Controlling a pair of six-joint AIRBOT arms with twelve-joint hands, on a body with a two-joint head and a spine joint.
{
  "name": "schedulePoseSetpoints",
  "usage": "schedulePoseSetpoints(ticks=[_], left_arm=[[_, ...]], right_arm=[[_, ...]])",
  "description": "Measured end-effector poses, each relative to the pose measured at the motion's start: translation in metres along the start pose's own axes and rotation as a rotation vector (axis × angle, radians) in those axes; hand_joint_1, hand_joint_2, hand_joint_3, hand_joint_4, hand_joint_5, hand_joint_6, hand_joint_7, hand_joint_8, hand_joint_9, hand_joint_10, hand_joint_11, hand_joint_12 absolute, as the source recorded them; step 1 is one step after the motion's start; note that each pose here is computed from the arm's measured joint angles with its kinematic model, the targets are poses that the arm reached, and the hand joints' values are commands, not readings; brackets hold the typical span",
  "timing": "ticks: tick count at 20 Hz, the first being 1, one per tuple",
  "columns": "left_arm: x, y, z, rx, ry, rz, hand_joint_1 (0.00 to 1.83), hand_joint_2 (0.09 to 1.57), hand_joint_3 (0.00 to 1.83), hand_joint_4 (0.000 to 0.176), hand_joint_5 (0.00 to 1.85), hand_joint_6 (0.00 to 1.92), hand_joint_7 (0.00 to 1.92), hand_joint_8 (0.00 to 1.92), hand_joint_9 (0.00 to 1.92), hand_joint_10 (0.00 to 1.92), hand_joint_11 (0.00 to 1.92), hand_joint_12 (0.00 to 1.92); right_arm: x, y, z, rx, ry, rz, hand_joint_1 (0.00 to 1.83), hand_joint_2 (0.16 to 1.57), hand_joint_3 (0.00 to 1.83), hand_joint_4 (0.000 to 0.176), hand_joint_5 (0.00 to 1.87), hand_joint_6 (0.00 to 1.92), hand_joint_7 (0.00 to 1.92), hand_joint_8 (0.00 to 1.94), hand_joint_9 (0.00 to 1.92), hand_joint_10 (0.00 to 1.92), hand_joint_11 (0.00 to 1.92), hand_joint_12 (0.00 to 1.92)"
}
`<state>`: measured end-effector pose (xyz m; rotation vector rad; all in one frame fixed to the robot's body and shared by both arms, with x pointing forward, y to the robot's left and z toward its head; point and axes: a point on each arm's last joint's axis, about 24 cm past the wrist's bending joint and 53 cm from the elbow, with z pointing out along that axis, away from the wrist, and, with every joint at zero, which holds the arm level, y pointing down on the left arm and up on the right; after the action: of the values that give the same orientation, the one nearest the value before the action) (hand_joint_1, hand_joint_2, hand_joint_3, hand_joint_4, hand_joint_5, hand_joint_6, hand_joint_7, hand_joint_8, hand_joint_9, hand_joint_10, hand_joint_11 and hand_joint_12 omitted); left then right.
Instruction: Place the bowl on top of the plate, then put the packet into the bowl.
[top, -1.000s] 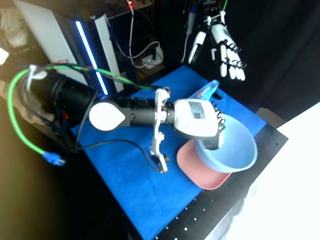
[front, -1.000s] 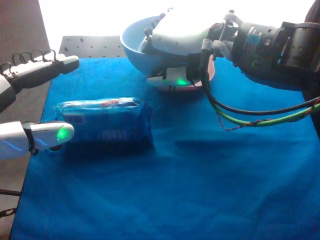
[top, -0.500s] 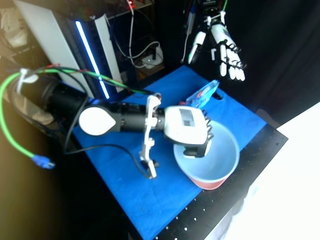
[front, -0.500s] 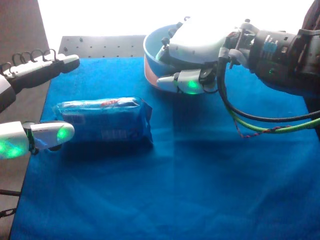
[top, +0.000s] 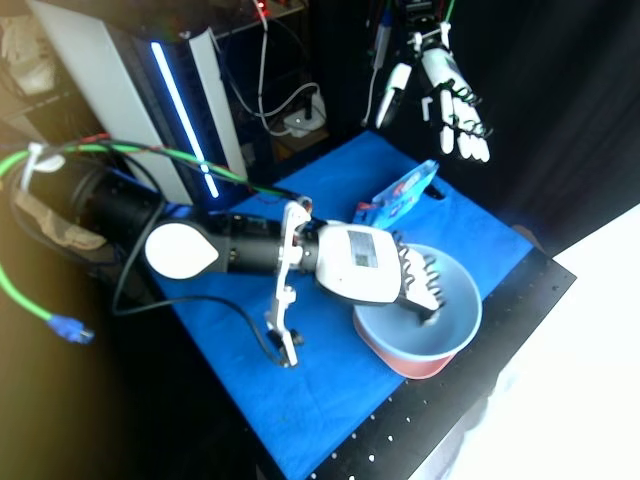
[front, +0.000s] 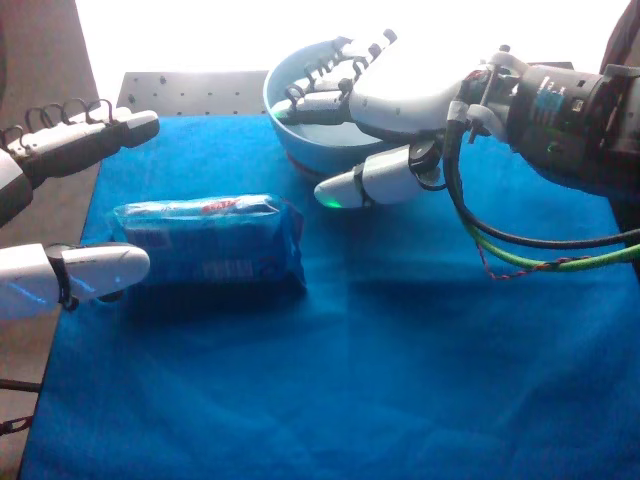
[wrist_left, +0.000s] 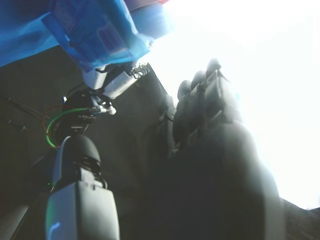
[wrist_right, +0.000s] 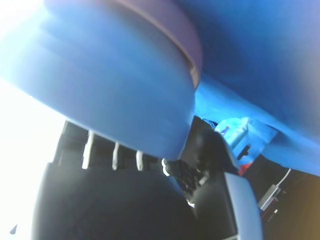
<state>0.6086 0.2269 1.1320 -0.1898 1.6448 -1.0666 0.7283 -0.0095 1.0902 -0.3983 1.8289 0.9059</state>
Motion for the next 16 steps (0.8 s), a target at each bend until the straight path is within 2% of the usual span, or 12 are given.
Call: schedulePoseSetpoints(ticks=[2, 3, 4, 6, 7, 8, 9, 11, 12, 14, 15, 16], left_arm=[[0.000, 0.000, 0.000, 0.000, 0.000, 0.000, 0.57, 1.04, 0.00, 0.096, 0.18, 0.00, 0.10, 0.00, 0.03, 0.00, 0.00, 0.00], [0.000, 0.000, 0.000, 0.000, -0.001, 0.000, 0.58, 1.03, 0.00, 0.097, 0.17, 0.00, 0.09, 0.00, 0.02, 0.00, 0.00, 0.00], [0.000, 0.000, 0.000, 0.000, -0.001, 0.000, 0.56, 1.03, 0.00, 0.099, 0.17, 0.00, 0.10, 0.00, 0.03, 0.01, 0.00, 0.00], [0.000, 0.000, 0.000, 0.000, -0.002, 0.000, 0.56, 1.03, 0.00, 0.125, 0.15, 0.00, 0.10, 0.00, 0.04, 0.01, 0.00, 0.00], [0.000, 0.000, 0.000, 0.000, -0.002, 0.000, 0.56, 1.03, 0.00, 0.125, 0.15, 0.00, 0.10, 0.00, 0.04, 0.01, 0.00, 0.00], [-0.001, 0.000, 0.000, -0.001, -0.003, -0.001, 0.56, 1.03, 0.00, 0.114, 0.16, 0.01, 0.10, 0.00, 0.04, 0.00, 0.00, 0.00], [-0.001, 0.000, 0.000, -0.002, -0.005, -0.002, 0.56, 1.03, 0.00, 0.114, 0.16, 0.01, 0.10, 0.00, 0.04, 0.00, 0.00, 0.00], [-0.002, 0.000, 0.000, 0.001, -0.008, -0.002, 0.57, 1.02, 0.00, 0.117, 0.16, 0.00, 0.10, 0.00, 0.03, 0.00, 0.00, 0.00], [-0.002, -0.001, -0.001, 0.002, -0.011, -0.006, 0.56, 1.01, 0.00, 0.135, 0.16, 0.00, 0.10, 0.00, 0.04, 0.00, 0.00, 0.00], [-0.002, -0.001, -0.001, 0.002, -0.012, -0.006, 0.57, 1.00, 0.00, 0.129, 0.16, 0.00, 0.10, 0.00, 0.04, 0.00, 0.00, 0.00], [-0.001, 0.000, -0.001, 0.001, -0.014, -0.010, 0.57, 0.99, 0.00, 0.130, 0.16, 0.00, 0.10, 0.00, 0.04, 0.00, 0.00, 0.00], [-0.001, 0.000, -0.001, 0.000, -0.015, -0.012, 0.58, 0.98, 0.00, 0.139, 0.15, 0.00, 0.10, 0.00, 0.04, 0.00, 0.00, 0.00]], right_arm=[[-0.001, -0.001, -0.001, 0.002, -0.003, 0.006, 0.24, 1.10, 0.00, 0.139, 0.00, 0.00, 0.00, 0.00, 0.00, 0.00, 0.00, 0.00], [-0.002, 0.000, -0.003, 0.001, -0.003, 0.008, 0.22, 1.09, 0.00, 0.141, 0.00, 0.00, 0.00, 0.00, 0.00, 0.00, 0.00, 0.00], [-0.002, -0.001, -0.004, 0.002, -0.003, 0.007, 0.22, 1.08, 0.00, 0.152, 0.00, 0.00, 0.00, 0.00, 0.00, 0.00, 0.00, 0.00], [-0.004, -0.003, -0.008, 0.006, -0.004, 0.006, 0.06, 1.03, 0.00, 0.174, 0.00, 0.00, 0.00, 0.00, 0.00, 0.00, 0.00, 0.00], [-0.006, -0.004, -0.010, 0.007, -0.005, 0.005, 0.06, 1.03, 0.00, 0.174, 0.00, 0.00, 0.00, 0.00, 0.00, 0.00, 0.00, 0.00], [-0.007, -0.005, -0.014, 0.010, -0.006, 0.004, 0.00, 0.95, 0.00, 0.176, 0.00, 0.00, 0.00, 0.00, 0.00, 0.00, 0.00, 0.00], [-0.009, -0.007, -0.016, 0.013, -0.007, 0.004, 0.00, 0.95, 0.00, 0.176, 0.00, 0.00, 0.00, 0.00, 0.00, 0.00, 0.00, 0.00], [-0.011, -0.013, -0.023, 0.023, -0.010, 0.000, 0.00, 0.95, 0.00, 0.176, 0.00, 0.00, 0.00, 0.00, 0.00, 0.00, 0.00, 0.00], [-0.013, -0.019, -0.029, 0.037, -0.009, 0.000, 0.00, 0.96, 0.00, 0.176, 0.00, 0.00, 0.00, 0.00, 0.00, 0.00, 0.00, 0.00], [-0.016, -0.023, -0.036, 0.048, -0.017, 0.028, 0.00, 0.95, 0.00, 0.176, 0.00, 0.00, 0.00, 0.00, 0.00, 0.00, 0.00, 0.00], [-0.019, -0.027, -0.044, 0.057, -0.022, 0.038, 0.00, 0.93, 0.00, 0.176, 0.00, 0.00, 0.00, 0.00, 0.00, 0.00, 0.00, 0.00], [-0.022, -0.028, -0.047, 0.060, -0.024, 0.037, 0.00, 0.94, 0.00, 0.176, 0.00, 0.00, 0.00, 0.00, 0.00, 0.00, 0.00, 0.00]])
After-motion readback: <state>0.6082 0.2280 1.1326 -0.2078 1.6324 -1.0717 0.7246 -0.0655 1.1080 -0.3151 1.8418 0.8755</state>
